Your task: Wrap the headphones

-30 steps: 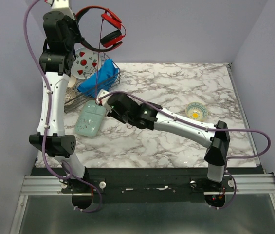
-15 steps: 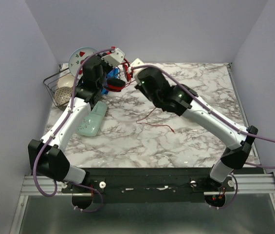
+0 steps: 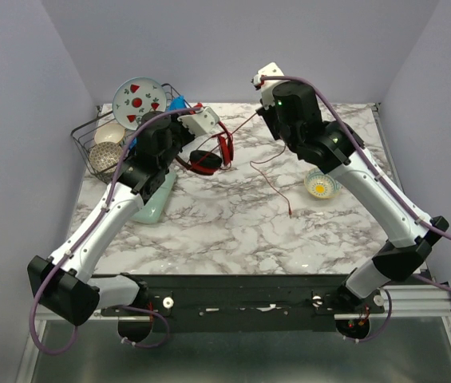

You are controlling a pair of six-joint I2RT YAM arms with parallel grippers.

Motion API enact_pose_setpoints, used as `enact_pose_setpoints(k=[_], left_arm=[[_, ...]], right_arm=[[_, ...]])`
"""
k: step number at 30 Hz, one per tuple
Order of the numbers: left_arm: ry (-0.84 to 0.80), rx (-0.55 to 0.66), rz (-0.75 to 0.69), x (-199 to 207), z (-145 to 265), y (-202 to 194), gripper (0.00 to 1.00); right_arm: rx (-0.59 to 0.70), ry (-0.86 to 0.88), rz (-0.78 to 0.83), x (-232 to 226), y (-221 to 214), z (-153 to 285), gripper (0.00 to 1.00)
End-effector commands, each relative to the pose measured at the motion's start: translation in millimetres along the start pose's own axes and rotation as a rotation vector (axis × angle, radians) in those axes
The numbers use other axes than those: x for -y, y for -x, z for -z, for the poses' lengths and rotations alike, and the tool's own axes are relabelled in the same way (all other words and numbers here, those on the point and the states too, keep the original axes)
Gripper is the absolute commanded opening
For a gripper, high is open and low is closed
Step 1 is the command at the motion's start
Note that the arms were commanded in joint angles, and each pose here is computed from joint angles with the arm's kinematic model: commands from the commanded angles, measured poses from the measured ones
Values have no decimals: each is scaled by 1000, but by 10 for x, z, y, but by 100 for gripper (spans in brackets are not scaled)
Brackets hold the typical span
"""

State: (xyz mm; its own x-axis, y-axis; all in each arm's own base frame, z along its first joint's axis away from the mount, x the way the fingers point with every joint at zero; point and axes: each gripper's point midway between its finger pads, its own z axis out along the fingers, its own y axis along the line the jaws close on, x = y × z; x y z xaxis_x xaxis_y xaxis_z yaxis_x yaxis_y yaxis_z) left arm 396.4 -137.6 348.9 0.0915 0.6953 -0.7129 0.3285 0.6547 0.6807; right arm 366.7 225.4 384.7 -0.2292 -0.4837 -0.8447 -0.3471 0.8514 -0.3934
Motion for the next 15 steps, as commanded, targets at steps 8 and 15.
enact_pose_setpoints(k=[8,15], left_arm=[[-280,17,55,573,352,148,0],[-405,80,192,695,596,400,0]], right_arm=[[34,55,87,272,131,-153,1],[-23,90,30,302,-204,-383,1]])
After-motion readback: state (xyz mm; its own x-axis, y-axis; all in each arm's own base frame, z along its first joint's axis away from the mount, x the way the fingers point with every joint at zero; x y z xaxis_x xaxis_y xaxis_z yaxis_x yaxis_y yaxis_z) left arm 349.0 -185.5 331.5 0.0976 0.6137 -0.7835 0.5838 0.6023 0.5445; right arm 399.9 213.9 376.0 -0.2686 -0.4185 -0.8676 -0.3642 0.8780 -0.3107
